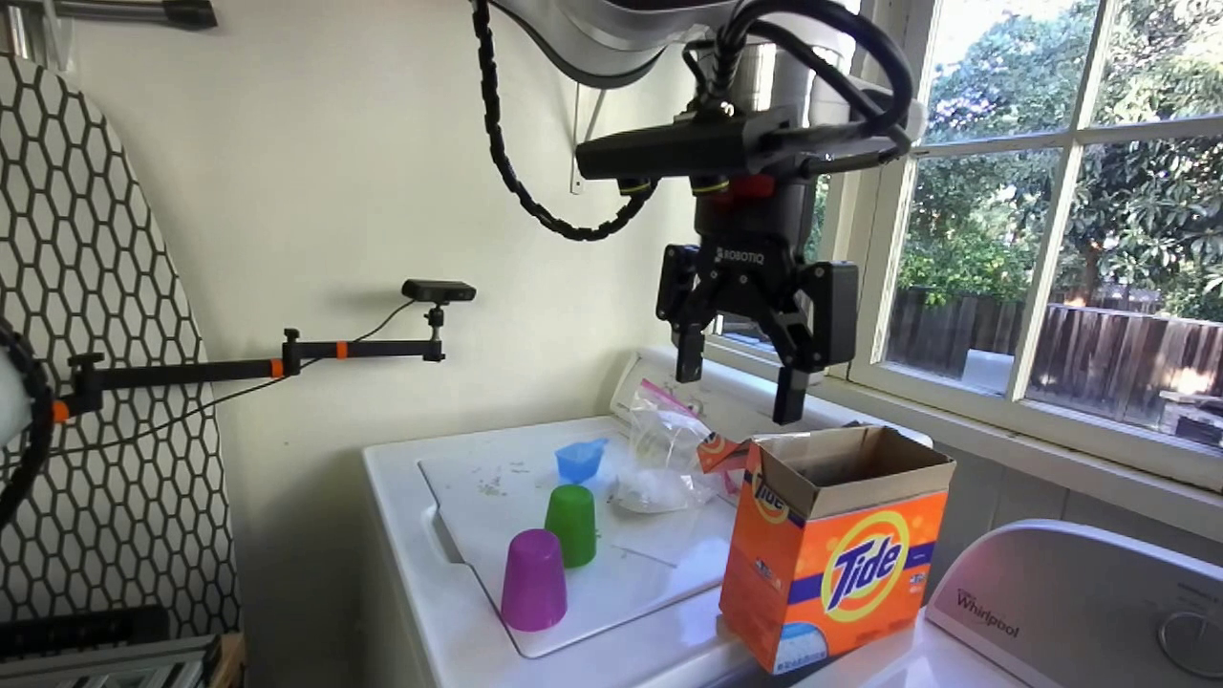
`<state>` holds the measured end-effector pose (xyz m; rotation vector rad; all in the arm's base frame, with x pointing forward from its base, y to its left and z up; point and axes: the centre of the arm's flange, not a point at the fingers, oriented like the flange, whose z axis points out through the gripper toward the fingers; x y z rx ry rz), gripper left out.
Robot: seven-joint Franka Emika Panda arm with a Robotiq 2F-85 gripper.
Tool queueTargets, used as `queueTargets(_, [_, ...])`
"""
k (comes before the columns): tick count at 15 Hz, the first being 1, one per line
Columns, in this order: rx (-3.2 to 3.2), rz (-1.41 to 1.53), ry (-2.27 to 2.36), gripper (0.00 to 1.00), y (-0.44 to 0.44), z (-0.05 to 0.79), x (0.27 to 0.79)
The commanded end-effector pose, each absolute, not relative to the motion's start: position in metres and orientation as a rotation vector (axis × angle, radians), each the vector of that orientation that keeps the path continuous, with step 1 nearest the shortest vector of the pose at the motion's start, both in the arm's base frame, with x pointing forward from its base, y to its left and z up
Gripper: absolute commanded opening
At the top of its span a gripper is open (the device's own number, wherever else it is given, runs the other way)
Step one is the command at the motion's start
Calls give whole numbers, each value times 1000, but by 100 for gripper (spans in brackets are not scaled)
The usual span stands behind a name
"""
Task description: Move the box of Tide to the left machine then put the blue measuring cup in the box.
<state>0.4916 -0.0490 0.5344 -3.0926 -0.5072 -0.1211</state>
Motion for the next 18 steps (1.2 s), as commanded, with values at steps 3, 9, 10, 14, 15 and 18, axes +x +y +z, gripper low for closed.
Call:
queueTargets(3, [-3093,-119,-503,100,-49,534,494])
queueTargets(9, [-3093,-119,-502,100,-50,534,494])
queueTargets(10, [-3092,-96,-477,100,-49,533,496])
queueTargets(14, [-3102,-90,-268,100,-43,532,506])
queueTargets(15, [-3096,-94,-219,100,-41,531,508])
queueTargets(18, [-3083,-127,-42,100,-30,532,514])
